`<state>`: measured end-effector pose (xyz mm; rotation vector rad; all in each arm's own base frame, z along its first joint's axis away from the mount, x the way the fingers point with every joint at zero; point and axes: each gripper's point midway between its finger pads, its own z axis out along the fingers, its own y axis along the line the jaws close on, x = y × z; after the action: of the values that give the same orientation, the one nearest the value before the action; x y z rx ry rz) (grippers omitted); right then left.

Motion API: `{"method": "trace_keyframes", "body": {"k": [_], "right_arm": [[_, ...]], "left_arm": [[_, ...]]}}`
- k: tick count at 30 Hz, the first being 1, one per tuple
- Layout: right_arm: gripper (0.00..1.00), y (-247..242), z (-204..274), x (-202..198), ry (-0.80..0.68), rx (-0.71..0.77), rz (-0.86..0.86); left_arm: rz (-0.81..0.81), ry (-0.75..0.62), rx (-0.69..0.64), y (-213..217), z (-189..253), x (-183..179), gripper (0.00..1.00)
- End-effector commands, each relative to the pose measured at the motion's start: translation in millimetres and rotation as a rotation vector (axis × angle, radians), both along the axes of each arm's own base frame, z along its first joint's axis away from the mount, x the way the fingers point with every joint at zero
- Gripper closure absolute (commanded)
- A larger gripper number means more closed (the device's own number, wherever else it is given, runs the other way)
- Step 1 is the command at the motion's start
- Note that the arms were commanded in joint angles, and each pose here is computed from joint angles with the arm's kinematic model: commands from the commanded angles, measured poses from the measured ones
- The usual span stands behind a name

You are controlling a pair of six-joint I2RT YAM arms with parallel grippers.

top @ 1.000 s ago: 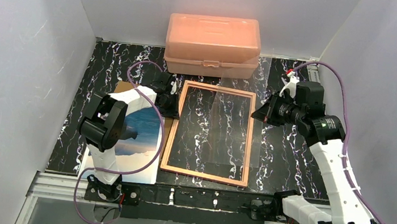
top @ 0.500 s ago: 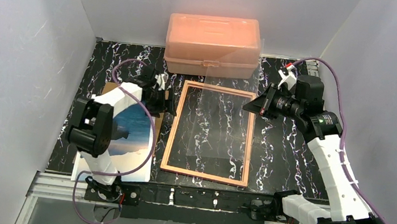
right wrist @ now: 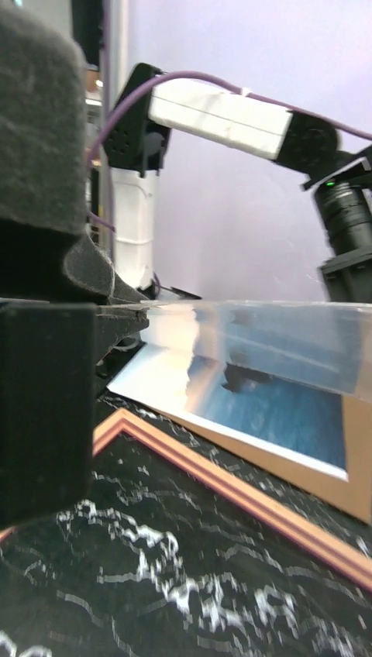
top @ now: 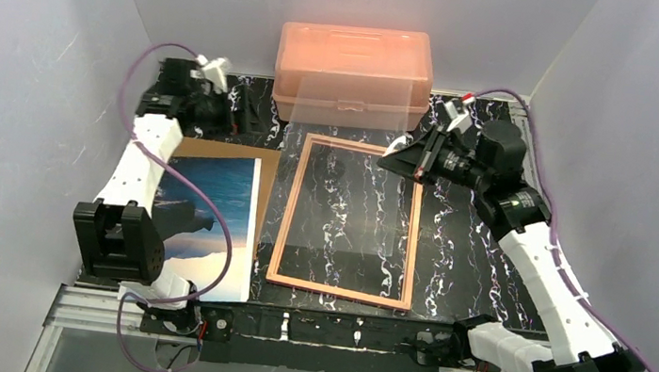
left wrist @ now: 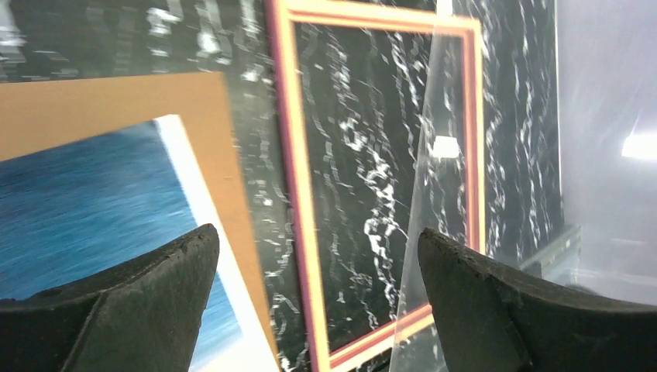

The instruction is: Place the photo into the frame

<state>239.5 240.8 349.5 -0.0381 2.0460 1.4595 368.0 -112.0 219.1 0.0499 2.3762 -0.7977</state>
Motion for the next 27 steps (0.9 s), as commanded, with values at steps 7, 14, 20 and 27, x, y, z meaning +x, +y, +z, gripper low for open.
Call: {"method": "trace_keyframes", "body": {"k": [7, 14, 20, 27], "right_arm": [[0.99, 39.4, -48.1, -7.0, 0.020, -0.012, 0.079], [0.99, 25.3, -131.7, -5.7, 0.091, -0.189, 0.046], [0.99, 8.6, -163.8, -5.2, 0.119, -0.314, 0.010], [0.99, -8.1, -180.1, 5.0, 0.105, -0.419, -0.045]], "left_arm": [[0.058, -0.009, 0.008, 95.5, 24.0, -27.4, 0.01], [0.030, 0.026, 0.113, 105.0, 5.4, -47.7, 0.01], [-0.003, 0.078, 0.094, 101.2, -1.3, -55.8, 0.02], [-0.041, 0.115, 0.078, 97.1, -10.2, -62.2, 0.02]]}}
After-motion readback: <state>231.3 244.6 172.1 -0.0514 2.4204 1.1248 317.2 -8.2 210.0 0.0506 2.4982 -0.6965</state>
